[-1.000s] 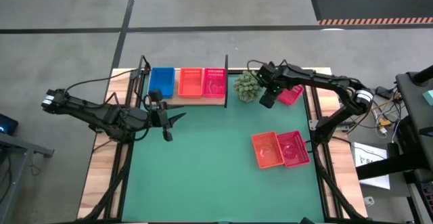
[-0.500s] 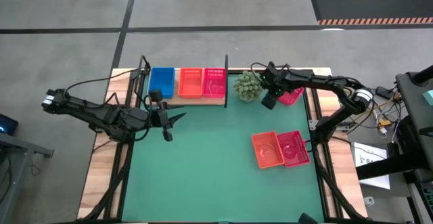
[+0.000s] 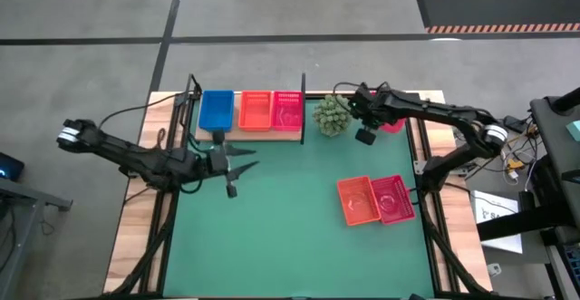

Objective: Stack baskets on shelf by color
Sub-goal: Stack the top red bin on the red bin on the shelf

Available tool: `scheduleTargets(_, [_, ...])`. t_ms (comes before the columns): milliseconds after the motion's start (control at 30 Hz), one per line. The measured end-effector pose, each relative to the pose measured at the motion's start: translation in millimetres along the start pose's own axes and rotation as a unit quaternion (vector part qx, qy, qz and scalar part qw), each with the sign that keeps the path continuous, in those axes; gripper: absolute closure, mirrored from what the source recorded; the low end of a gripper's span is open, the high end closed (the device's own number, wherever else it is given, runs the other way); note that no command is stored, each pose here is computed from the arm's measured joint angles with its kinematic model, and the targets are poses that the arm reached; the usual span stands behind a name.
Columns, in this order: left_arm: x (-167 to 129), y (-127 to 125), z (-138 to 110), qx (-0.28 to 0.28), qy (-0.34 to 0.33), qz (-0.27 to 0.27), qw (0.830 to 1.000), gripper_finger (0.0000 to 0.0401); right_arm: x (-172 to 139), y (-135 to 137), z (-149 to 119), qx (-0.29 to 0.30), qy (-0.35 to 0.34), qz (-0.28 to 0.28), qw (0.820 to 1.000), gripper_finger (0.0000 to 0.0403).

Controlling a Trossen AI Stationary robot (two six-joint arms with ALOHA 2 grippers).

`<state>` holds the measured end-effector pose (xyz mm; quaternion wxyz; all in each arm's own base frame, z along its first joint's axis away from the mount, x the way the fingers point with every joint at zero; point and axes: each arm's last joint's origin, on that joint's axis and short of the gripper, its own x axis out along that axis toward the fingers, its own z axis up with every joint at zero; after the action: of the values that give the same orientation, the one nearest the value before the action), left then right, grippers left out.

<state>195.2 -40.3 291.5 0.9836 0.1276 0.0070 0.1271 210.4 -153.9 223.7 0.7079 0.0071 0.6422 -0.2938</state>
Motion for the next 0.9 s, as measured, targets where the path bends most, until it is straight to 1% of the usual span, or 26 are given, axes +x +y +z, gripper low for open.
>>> scheduleTargets(33, [1,-3,-3,-0.008,-0.017,-0.007,1.0,0.0292,-10,-2,1,-0.002,-0.009,0.0,1.0,0.0392])
scheduleTargets(133, [6,-7,-11,-0.019,-0.037,-0.004,0.999,0.0292,-43,-10,2,-0.006,-0.048,-0.007,0.999,0.0393])
scheduleTargets(233, [10,-10,-15,-0.024,-0.043,0.004,0.999,0.0292,-79,-21,3,-0.008,-0.105,-0.019,0.994,0.0392])
scheduleTargets(367, [14,-12,-16,-0.023,-0.04,0.008,0.999,0.0292,-121,-31,2,-0.018,-0.18,-0.036,0.983,0.0391])
scheduleTargets(467, [16,-13,-15,-0.025,-0.044,0.01,0.999,0.0292,-146,-30,3,-0.045,-0.226,-0.043,0.972,0.0391])
scheduleTargets(600, [16,-13,-14,-0.029,-0.048,0.013,0.998,0.0292,-168,-19,7,-0.097,-0.266,-0.04,0.958,0.0391])
scheduleTargets(700, [16,-13,-16,-0.027,-0.046,0.013,0.998,0.0292,-185,-8,12,-0.134,-0.299,-0.035,0.944,0.0391])
scheduleTargets(767, [16,-14,-17,-0.026,-0.045,0.012,0.999,0.0292,-196,-1,15,-0.165,-0.323,-0.016,0.932,0.0391])
scheduleTargets(900, [16,-13,-17,-0.01,-0.044,0.015,0.999,0.0292,-214,12,23,-0.241,-0.377,0.045,0.893,0.0391])
